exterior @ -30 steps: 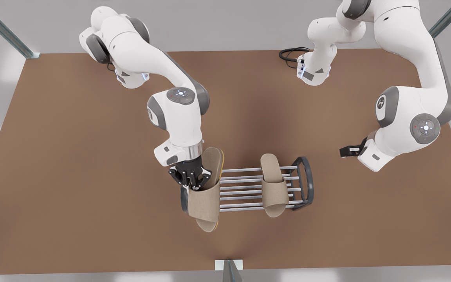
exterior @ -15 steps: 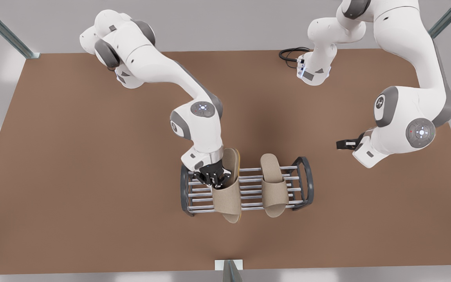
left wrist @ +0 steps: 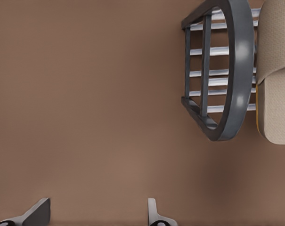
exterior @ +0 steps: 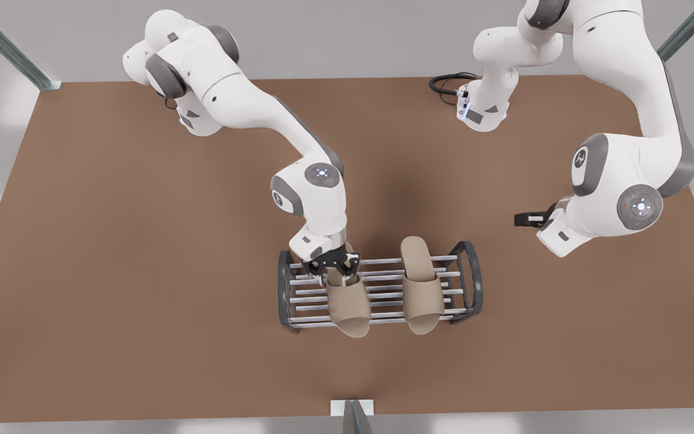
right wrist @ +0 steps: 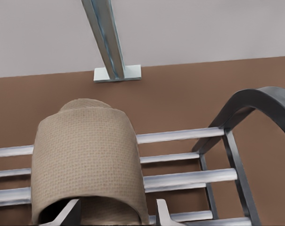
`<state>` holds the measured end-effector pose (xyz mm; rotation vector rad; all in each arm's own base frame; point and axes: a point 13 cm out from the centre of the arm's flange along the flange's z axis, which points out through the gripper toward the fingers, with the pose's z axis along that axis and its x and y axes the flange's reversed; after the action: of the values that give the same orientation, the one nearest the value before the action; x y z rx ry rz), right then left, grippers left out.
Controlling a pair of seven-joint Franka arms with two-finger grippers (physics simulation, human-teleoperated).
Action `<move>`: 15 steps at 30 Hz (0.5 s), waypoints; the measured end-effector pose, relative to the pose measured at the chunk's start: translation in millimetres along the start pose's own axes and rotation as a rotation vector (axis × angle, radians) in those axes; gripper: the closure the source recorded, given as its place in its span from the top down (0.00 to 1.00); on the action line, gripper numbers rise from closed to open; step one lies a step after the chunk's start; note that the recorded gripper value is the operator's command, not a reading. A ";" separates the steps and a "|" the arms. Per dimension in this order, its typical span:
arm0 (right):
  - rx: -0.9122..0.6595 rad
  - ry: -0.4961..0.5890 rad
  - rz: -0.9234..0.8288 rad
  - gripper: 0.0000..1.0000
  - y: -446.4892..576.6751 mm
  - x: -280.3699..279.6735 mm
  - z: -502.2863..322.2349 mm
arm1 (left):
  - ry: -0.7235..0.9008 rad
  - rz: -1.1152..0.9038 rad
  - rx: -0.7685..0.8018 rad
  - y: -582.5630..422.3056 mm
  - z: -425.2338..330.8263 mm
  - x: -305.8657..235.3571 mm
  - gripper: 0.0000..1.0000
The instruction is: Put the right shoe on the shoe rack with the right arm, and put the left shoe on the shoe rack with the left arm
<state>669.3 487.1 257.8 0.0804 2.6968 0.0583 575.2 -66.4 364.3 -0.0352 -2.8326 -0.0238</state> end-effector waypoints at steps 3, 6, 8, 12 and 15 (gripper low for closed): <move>-0.011 -0.002 -0.009 1.00 7.0 7.0 -1.9 | 0.002 0.008 -0.003 -3.7 0.8 0.8 1.00; -0.044 -0.016 -0.019 1.00 26.9 11.8 -21.9 | 0.003 0.011 -0.004 -5.0 1.1 1.0 1.00; -0.077 -0.032 -0.033 1.00 50.1 18.6 -52.0 | 0.004 0.012 -0.004 -4.8 1.2 1.1 1.00; -0.151 -0.071 -0.021 1.00 77.6 12.5 -163.0 | 0.004 0.012 -0.003 -4.0 0.7 1.7 1.00; -0.165 -0.081 0.159 1.00 -8.9 -77.0 -261.8 | -0.002 0.010 -0.002 -2.6 -0.3 0.7 1.00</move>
<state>625.8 465.8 526.5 0.2416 2.5891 0.3184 574.5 -69.0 364.8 -0.0495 -2.8340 -0.0237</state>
